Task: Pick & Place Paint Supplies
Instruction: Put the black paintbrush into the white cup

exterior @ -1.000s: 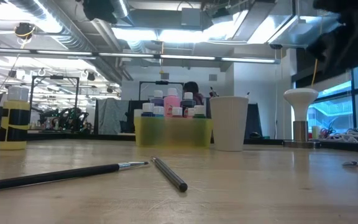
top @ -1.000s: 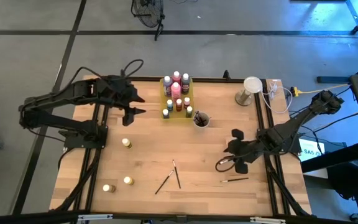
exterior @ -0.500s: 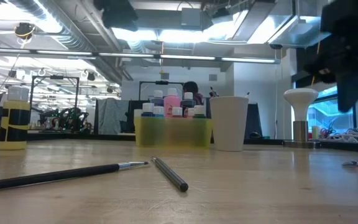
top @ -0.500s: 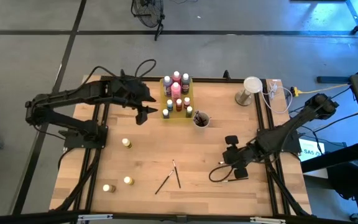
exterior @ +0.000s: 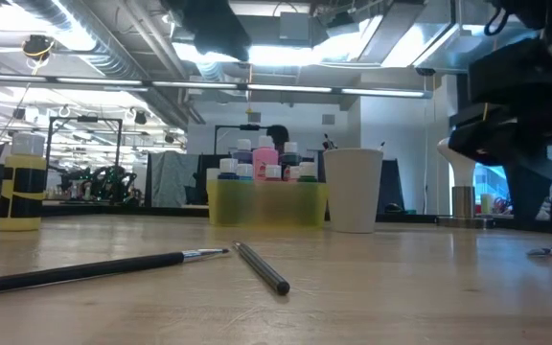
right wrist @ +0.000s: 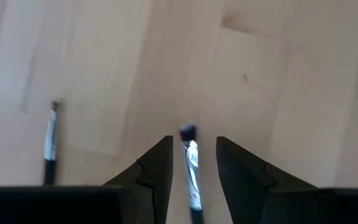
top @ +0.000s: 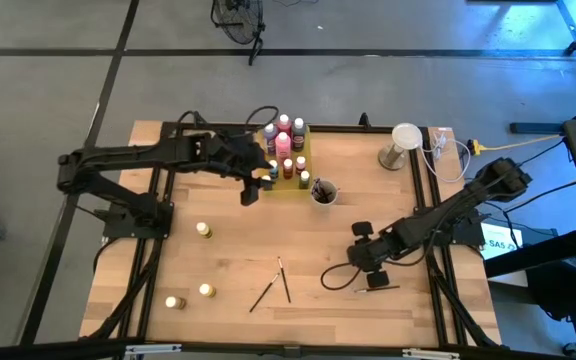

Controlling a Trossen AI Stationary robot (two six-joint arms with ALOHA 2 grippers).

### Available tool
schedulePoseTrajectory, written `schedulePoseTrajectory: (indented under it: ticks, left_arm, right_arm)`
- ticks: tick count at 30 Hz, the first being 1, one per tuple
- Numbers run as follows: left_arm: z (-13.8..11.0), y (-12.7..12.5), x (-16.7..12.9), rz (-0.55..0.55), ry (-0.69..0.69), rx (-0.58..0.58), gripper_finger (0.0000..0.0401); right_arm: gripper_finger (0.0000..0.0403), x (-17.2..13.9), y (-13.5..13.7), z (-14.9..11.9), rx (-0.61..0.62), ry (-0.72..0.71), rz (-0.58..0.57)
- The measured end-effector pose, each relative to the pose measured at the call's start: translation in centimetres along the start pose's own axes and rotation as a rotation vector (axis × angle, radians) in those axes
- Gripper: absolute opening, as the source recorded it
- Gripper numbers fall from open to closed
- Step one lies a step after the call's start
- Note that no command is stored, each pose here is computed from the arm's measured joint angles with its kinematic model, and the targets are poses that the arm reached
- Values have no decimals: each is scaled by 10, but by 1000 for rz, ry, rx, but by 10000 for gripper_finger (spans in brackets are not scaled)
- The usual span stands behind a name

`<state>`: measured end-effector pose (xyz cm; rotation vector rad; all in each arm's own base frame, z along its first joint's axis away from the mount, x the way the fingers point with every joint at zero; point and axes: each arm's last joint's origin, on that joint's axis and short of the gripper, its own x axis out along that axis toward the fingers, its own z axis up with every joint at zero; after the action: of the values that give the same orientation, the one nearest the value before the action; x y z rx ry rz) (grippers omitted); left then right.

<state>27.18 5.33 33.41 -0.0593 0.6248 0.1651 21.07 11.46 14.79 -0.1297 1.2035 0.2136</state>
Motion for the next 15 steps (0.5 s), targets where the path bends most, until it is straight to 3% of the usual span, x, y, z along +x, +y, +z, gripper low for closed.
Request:
schedulePoseTrajectory:
  ticks: [15]
  left_arm:
    - [-2, 0, 9, -6, 30, 12, 212]
  right_arm:
    - [124, 24, 1, 3, 39, 44, 19]
